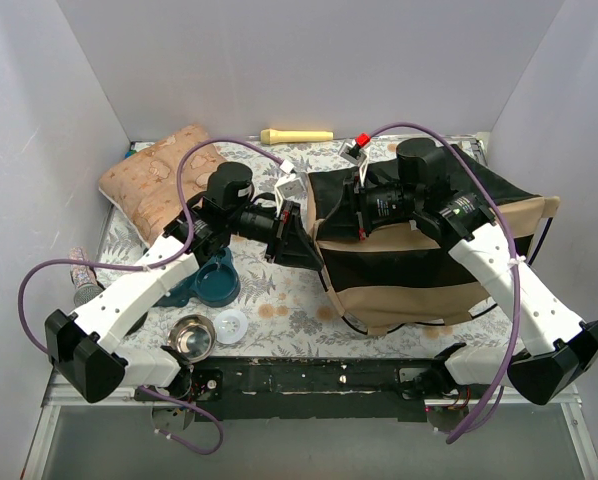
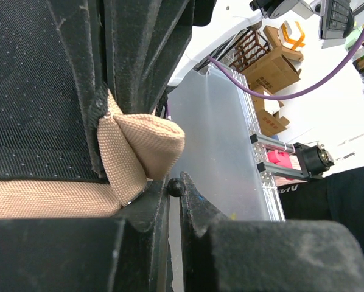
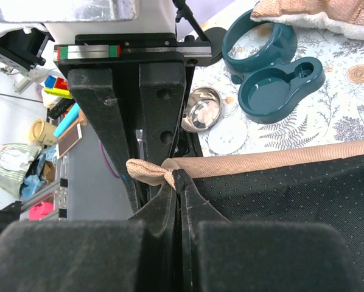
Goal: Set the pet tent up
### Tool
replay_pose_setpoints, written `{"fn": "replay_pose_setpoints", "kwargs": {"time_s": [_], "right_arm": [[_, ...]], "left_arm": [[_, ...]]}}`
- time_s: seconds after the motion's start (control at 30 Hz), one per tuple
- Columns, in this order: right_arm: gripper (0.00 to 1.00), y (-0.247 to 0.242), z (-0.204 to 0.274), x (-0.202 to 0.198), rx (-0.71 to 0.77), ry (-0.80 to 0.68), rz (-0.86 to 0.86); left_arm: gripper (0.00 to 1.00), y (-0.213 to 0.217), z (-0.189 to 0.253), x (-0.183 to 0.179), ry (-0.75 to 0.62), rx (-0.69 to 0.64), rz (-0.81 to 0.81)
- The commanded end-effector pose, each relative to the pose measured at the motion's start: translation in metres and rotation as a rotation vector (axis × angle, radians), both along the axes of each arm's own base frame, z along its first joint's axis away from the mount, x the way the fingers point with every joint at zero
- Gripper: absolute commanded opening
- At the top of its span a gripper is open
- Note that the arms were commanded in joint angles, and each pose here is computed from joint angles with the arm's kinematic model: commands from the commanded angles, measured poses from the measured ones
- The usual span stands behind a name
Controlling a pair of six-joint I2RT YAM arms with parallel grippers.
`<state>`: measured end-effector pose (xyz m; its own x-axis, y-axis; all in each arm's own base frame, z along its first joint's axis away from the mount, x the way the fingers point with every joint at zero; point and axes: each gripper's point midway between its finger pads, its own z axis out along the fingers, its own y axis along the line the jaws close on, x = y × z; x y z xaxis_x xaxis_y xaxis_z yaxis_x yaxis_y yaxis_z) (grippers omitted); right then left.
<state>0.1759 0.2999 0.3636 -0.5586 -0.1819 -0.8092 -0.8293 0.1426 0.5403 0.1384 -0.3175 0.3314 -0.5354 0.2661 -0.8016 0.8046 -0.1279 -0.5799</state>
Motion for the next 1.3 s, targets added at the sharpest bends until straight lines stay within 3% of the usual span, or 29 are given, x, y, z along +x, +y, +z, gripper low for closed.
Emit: {"fn": "replay_pose_setpoints", "kwargs": {"time_s": [0.0, 1.03, 1.27], "right_arm": [[0.01, 0.007, 0.069, 0.004, 0.178, -0.191, 0.020], [0.01, -0.003, 0.062, -0.028, 0.190, -0.170, 0.126], [0.01, -0.003, 0.066, -0.015, 0.188, -0.162, 0.029]], "left_arm": [[0.00, -0.004, -0.030, -0.013, 0.114, 0.104, -0.032], [0.00, -0.015, -0.051, 0.006, 0.134, 0.167, 0.042], [0.00, -0.018, -0.056, 0.019, 0.133, 0.189, 0.137]]}}
